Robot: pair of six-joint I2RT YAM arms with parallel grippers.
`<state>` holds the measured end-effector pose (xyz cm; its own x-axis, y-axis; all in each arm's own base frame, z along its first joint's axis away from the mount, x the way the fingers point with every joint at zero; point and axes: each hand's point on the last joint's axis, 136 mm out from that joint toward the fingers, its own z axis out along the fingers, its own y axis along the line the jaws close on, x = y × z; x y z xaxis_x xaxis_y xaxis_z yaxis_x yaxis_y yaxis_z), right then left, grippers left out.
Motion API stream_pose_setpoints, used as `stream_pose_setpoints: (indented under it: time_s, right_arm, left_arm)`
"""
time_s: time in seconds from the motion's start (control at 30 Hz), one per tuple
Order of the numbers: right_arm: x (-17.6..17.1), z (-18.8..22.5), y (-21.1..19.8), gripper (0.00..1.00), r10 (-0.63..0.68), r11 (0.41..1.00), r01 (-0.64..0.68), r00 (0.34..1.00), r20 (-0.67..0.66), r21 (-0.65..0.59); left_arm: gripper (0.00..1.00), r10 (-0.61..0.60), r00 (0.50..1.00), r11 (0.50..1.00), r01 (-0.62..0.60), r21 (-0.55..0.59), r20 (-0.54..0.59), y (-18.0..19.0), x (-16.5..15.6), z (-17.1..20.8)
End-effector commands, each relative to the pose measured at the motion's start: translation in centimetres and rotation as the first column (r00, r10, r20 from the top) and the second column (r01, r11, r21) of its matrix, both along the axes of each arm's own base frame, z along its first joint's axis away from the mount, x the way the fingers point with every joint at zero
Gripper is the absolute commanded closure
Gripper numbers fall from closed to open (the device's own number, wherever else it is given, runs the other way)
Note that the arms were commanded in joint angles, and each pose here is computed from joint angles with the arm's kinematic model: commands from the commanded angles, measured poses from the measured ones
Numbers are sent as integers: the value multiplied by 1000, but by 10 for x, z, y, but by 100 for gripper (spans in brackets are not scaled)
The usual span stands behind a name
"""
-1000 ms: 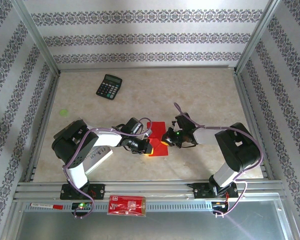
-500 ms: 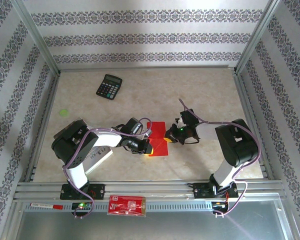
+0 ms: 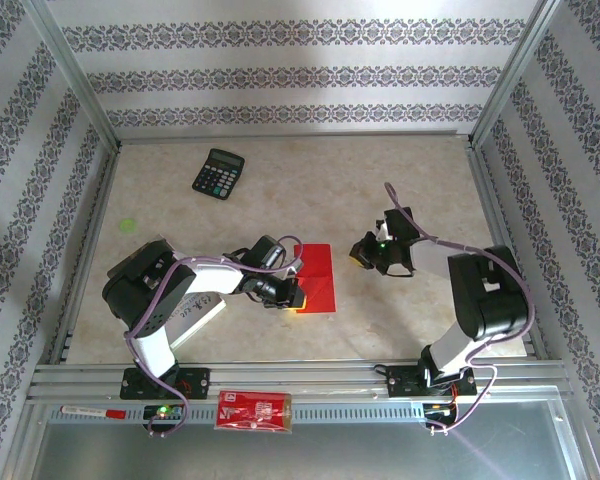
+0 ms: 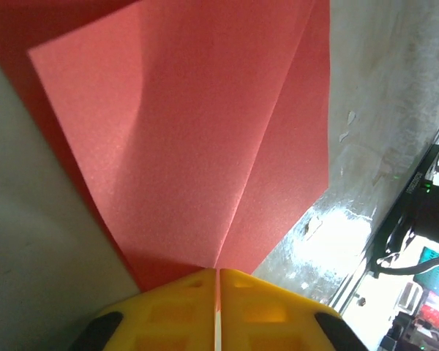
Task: Fold a paper plane with a square sheet of paper (pick it up from the middle)
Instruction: Turn over the paper at the center of the table.
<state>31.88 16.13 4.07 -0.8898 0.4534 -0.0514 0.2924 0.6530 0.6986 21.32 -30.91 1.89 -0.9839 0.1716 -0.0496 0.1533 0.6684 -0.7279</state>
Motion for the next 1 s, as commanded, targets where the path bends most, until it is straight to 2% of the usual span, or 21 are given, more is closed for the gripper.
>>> stream_pose_setpoints:
  time_s: [0.0, 0.1, 0.2, 0.27, 0.33, 0.5, 0.67, 0.97]
  right_arm:
    - [-23, 11, 10, 91, 85, 996, -83, 995, 53, -45]
    - [-50, 16, 14, 88, 144, 986, -138, 988, 58, -94]
    - [-78, 18, 13, 82, 192, 968, -181, 980, 46, -172]
    - [-90, 18, 13, 78, 204, 961, -192, 978, 37, -200]
    - [-101, 17, 14, 75, 199, 959, -191, 980, 19, -208]
    - [-119, 9, 25, 69, 213, 954, -213, 977, -23, -213]
    - [-129, 1, 41, 66, 238, 947, -240, 971, -34, -214]
    - [-130, -11, 60, 65, 252, 939, -256, 966, -48, -230]
  left_arm:
    - [82, 69, 998, 997, -69, 19, 7, 0, 13, 15]
    - [71, 101, 993, 993, -97, -66, 62, -11, 29, 46]
    - [69, 145, 987, 985, -138, -99, 71, -9, 41, 57]
    - [76, 158, 986, 985, -154, -75, 60, -6, 47, 50]
    - [87, 149, 988, 988, -146, -49, 44, -6, 53, 41]
    - [99, 137, 990, 991, -137, 4, 37, -5, 63, 23]
    - [100, 139, 989, 988, -142, 66, 47, 7, 68, 5]
    - [100, 127, 992, 986, -128, 106, 14, 16, 59, -20]
